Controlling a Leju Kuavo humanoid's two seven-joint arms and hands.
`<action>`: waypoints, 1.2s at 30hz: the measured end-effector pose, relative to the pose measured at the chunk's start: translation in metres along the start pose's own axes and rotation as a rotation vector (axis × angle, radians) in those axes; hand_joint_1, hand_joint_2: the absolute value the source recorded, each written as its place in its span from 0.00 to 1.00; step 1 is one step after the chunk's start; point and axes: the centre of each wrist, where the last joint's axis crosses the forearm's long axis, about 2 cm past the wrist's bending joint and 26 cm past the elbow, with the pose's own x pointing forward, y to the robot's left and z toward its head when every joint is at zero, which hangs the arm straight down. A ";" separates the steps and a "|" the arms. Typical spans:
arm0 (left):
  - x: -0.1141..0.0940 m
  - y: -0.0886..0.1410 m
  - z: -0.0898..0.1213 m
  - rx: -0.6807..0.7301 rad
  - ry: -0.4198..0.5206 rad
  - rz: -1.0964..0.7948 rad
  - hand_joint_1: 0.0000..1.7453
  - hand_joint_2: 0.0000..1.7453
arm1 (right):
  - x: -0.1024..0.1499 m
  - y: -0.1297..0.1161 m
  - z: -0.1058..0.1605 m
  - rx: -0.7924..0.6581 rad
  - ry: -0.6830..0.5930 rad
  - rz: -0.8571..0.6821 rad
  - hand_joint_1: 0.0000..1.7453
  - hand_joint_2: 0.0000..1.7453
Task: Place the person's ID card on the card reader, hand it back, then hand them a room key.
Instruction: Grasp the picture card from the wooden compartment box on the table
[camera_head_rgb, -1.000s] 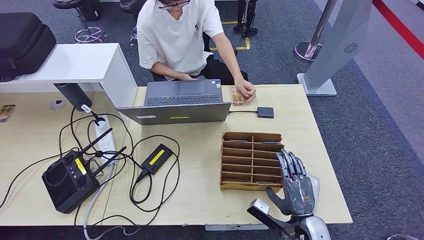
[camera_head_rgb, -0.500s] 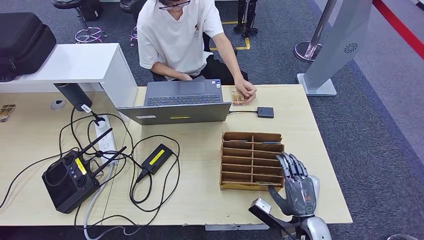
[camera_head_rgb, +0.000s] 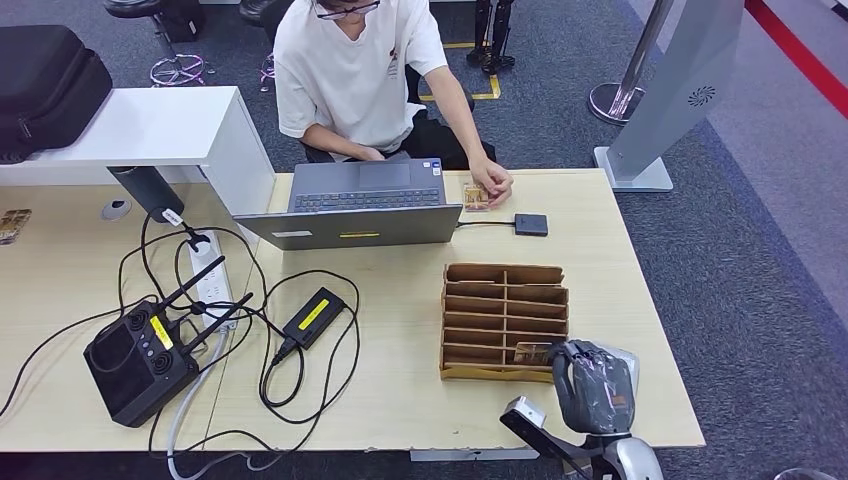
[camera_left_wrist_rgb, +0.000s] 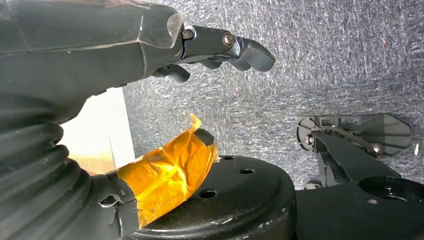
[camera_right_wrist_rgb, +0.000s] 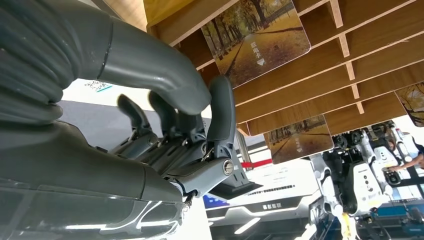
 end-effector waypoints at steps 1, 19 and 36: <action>0.000 0.000 0.000 0.000 0.000 0.000 0.00 1.00 | 0.000 0.000 0.000 0.000 0.001 -0.001 1.00 1.00; 0.000 0.000 0.000 0.005 0.005 0.002 0.00 1.00 | 0.027 -0.027 -0.013 -0.216 -0.184 -0.067 0.00 1.00; 0.000 0.000 0.000 0.005 0.006 0.002 0.00 1.00 | 0.045 -0.048 -0.022 -0.356 -0.145 -0.085 0.00 1.00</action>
